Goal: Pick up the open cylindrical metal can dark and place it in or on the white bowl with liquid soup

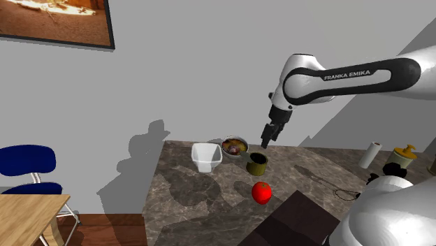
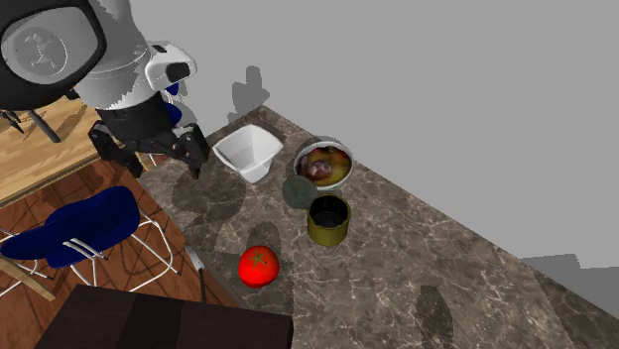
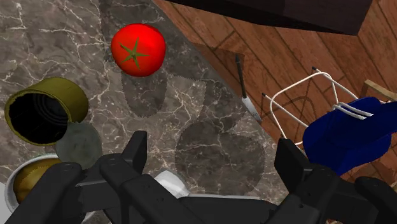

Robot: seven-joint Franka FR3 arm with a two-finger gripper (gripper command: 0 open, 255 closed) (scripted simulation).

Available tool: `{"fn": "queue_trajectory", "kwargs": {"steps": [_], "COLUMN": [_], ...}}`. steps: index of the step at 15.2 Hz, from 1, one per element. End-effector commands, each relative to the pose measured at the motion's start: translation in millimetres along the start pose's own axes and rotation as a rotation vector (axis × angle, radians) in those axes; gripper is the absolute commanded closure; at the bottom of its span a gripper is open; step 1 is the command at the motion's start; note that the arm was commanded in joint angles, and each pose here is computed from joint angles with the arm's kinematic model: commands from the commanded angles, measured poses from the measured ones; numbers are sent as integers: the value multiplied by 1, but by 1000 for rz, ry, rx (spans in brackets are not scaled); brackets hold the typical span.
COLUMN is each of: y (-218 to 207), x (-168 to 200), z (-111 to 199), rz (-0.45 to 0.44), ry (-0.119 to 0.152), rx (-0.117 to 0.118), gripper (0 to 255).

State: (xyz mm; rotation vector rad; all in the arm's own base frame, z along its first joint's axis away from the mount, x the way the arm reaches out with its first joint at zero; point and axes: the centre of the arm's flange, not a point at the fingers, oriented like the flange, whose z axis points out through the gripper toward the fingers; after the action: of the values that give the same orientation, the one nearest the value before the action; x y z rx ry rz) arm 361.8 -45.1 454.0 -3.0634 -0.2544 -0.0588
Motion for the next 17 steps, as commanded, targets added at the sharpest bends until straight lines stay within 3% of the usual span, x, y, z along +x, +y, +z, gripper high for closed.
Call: {"fn": "queue_trajectory", "kwargs": {"steps": [1, 17], "y": [18, 150], "x": [2, 55], "z": [20, 171], "rz": [-20, -164], "ry": [0, -6], "rx": [-6, -48], "gripper": [0, 0]}}
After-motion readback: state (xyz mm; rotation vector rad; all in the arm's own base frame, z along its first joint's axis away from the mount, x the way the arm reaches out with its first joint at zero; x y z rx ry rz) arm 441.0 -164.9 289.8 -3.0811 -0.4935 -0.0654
